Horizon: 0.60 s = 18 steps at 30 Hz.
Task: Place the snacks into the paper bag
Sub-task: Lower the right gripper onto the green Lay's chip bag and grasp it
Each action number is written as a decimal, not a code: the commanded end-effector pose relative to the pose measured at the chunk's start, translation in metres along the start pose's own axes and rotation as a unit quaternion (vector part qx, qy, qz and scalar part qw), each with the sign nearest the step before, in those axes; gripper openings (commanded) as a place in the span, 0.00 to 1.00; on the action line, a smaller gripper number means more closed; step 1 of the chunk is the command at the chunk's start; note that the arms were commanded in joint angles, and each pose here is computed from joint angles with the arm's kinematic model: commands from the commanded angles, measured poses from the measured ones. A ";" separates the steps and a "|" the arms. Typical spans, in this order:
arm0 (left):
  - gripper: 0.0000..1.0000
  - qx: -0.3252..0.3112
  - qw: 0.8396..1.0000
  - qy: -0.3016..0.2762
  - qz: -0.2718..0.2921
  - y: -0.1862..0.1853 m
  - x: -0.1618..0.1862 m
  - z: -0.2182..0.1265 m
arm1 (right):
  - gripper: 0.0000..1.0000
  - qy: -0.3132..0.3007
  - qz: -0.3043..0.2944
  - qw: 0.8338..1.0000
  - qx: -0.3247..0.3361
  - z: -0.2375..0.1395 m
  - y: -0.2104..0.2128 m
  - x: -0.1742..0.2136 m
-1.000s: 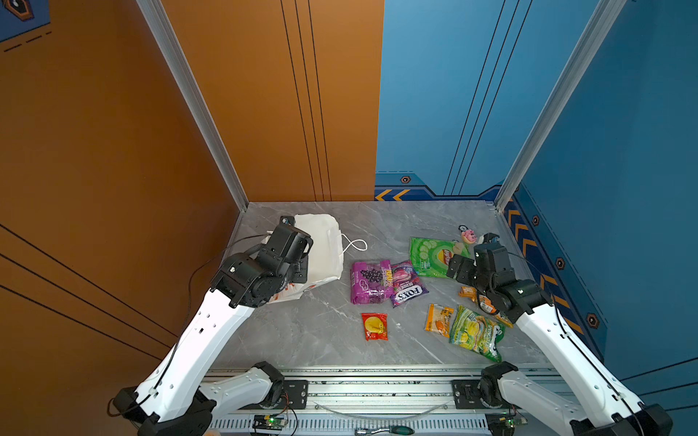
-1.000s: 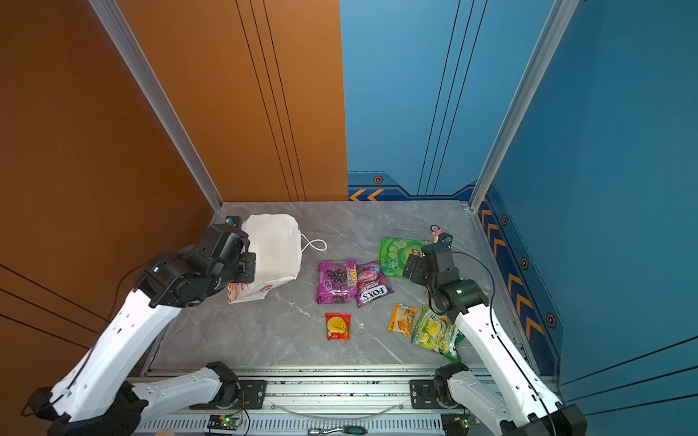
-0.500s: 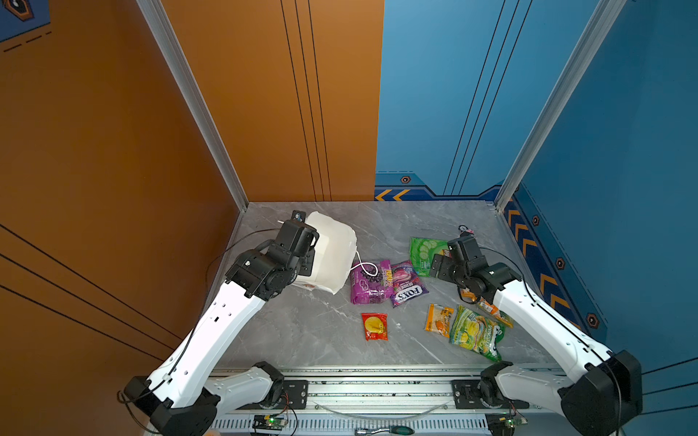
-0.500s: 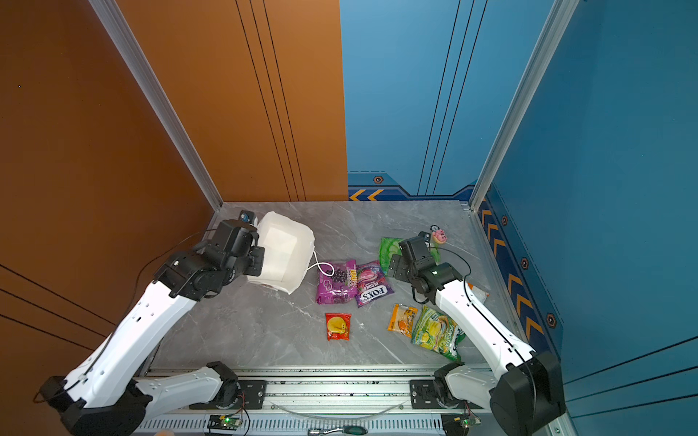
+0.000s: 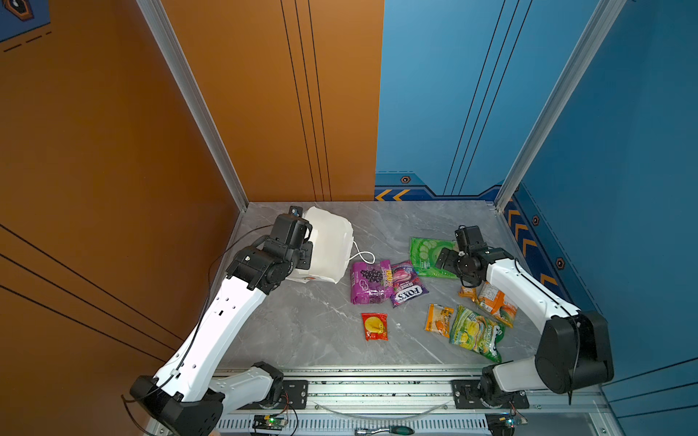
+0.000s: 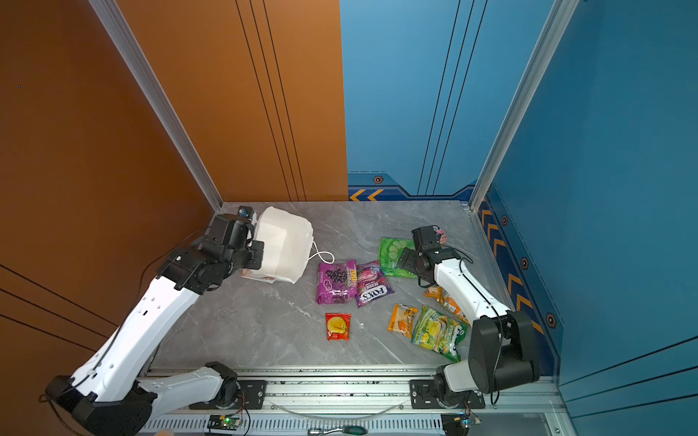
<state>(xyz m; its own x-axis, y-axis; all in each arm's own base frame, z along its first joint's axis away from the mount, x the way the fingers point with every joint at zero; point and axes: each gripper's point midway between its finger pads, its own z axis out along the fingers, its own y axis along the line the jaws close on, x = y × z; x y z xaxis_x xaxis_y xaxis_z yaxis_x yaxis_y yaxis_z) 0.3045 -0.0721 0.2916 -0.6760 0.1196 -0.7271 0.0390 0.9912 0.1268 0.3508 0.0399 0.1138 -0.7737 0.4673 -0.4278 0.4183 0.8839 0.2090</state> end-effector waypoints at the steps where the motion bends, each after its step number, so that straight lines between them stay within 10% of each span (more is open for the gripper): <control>1: 0.00 0.017 0.999 -0.023 -0.016 0.004 -0.002 -0.004 | 0.99 0.002 0.011 1.000 0.004 0.004 -0.011 -0.013; 18: 0.00 0.008 0.998 -0.048 -0.035 0.018 0.004 -0.005 | 0.95 0.066 -0.034 0.996 0.056 0.073 0.000 -0.006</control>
<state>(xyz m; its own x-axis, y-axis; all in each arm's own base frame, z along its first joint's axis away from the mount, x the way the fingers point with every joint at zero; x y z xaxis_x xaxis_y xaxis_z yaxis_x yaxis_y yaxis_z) 0.2977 -0.0554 0.2879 -0.6323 0.0569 -0.7727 0.0066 0.9977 0.0680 0.3815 0.0242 0.0512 -0.8365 0.4558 -0.3041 0.4492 0.8883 0.0957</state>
